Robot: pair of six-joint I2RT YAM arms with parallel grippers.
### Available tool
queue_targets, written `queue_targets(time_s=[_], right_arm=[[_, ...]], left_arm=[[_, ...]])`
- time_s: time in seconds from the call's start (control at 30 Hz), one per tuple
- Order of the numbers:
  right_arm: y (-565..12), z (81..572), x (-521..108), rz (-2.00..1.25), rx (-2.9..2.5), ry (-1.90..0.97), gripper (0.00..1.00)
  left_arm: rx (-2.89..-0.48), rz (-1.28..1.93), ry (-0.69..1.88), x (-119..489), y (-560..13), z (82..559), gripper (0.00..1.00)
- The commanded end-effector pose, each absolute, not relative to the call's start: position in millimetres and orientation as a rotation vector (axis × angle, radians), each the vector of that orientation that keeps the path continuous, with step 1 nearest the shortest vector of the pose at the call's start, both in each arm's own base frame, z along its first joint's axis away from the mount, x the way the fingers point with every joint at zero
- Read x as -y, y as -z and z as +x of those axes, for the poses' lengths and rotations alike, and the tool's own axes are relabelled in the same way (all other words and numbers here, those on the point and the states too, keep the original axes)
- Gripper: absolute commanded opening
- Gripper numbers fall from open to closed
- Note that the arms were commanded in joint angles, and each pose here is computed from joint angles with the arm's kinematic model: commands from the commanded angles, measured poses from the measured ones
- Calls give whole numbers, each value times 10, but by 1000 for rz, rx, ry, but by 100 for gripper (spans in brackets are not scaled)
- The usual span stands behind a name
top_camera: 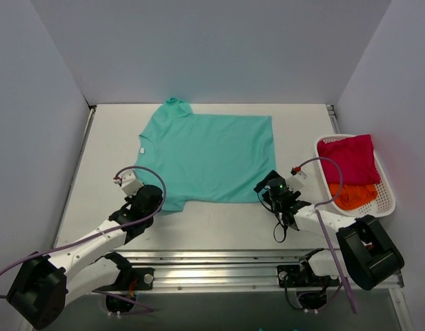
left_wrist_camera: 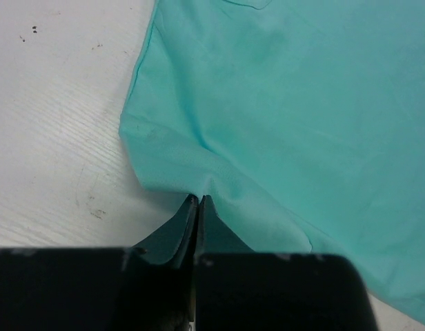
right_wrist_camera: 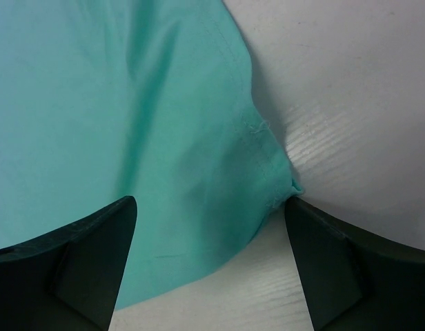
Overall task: Fold and stack the t-shirts
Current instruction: Grap the side of the flattened tshirt closest away from the robot with both arms
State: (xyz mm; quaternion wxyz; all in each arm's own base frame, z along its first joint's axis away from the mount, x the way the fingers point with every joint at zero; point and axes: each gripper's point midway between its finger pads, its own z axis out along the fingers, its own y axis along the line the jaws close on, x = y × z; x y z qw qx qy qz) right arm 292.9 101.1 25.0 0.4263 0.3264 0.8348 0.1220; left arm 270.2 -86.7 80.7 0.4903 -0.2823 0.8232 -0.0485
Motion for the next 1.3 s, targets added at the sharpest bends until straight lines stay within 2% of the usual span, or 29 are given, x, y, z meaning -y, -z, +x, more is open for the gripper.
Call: queue_targets(time_s=[0.0,0.07,0.17,0.23,0.27,0.37,0.7,0.93,1.27], right_arm=[[6,2748,-974,816,-2185,-263,82],[-22,2748,-967,811,-2177,-265,77],[-68,2729,-938,807,-2168,-259,57],[-72,2691,-895,809,-2171,-236,28],[-92,2676,-879,813,-2160,-240,11],[-89,2656,-891,820,-2163,-252,0],[-154,2599,-916,813,-2172,-272,0],[-634,2591,-901,815,-2109,-306,0],[-903,2778,-965,775,-2096,-293,0]], left_arm=[[-1963,-684,159,883,-915,2770,2],[-1960,-691,162,873,-916,2780,2],[-1965,-688,163,879,-901,2789,2],[-1966,-687,161,885,-897,2794,2],[-1969,-689,162,887,-884,2799,2],[-1970,-691,166,900,-879,2808,2],[-1976,-688,166,866,-964,2742,2],[-1992,-662,234,899,-1158,2629,2],[-1960,-638,269,1013,-1539,2849,2]])
